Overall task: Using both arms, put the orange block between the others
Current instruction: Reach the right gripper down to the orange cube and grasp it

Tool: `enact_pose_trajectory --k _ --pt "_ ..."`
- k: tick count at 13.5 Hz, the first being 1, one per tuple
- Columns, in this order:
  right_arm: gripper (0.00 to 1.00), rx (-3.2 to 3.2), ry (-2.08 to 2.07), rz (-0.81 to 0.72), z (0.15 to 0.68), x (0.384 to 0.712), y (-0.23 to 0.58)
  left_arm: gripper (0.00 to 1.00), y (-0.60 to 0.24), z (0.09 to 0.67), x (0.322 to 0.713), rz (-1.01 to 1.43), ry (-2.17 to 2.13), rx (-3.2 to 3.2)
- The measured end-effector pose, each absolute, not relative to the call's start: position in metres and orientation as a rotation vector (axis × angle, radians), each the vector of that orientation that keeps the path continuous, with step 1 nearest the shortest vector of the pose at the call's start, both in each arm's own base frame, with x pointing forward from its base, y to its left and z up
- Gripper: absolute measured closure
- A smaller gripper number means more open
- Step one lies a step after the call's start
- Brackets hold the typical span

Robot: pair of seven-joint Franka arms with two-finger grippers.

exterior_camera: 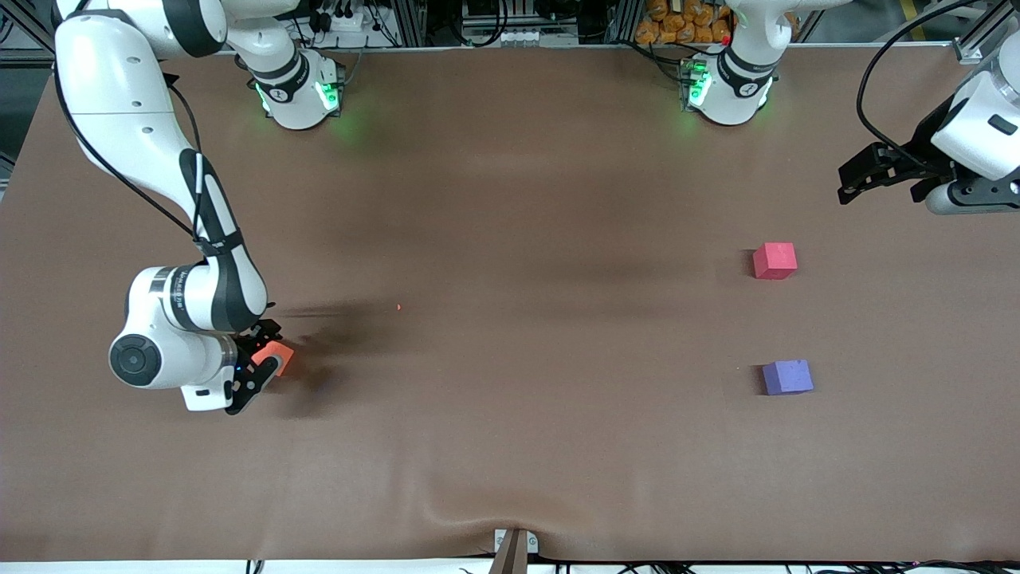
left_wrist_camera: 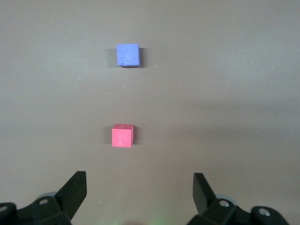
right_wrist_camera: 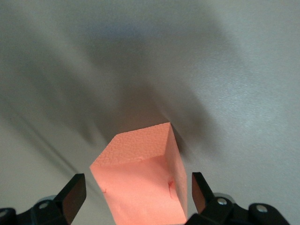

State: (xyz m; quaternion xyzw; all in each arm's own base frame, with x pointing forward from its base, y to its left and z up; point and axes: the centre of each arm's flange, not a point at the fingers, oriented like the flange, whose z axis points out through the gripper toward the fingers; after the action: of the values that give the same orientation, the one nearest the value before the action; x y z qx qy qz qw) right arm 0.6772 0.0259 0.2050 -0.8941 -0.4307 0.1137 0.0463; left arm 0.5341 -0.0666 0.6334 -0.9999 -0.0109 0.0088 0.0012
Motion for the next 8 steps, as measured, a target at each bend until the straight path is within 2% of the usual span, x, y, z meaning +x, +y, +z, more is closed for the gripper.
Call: enact_pose_trajectory --k 4,5,7,8 --pt "0.00 -2.671 -1.455 0.295 0.1969 0.6812 0.0280 0.00 -0.0667 0.6333 0.5340 0.030 -0.034 -3.139" --pt "0.07 -2.665 -1.468 0.289 0.1969 0.6816 0.0284 0.00 -0.0664 0.6335 0.5341 0.029 -0.035 -3.139" --pt "0.32 -2.665 -1.476 0.280 0.1978 0.6826 0.0297 0.00 -0.0649 0.6360 0.5343 0.021 -0.040 -3.140" --pt "0.41 -2.667 -1.476 0.273 0.1996 0.6837 0.0299 0.00 -0.0634 0.6383 0.5345 0.013 -0.044 -3.141"
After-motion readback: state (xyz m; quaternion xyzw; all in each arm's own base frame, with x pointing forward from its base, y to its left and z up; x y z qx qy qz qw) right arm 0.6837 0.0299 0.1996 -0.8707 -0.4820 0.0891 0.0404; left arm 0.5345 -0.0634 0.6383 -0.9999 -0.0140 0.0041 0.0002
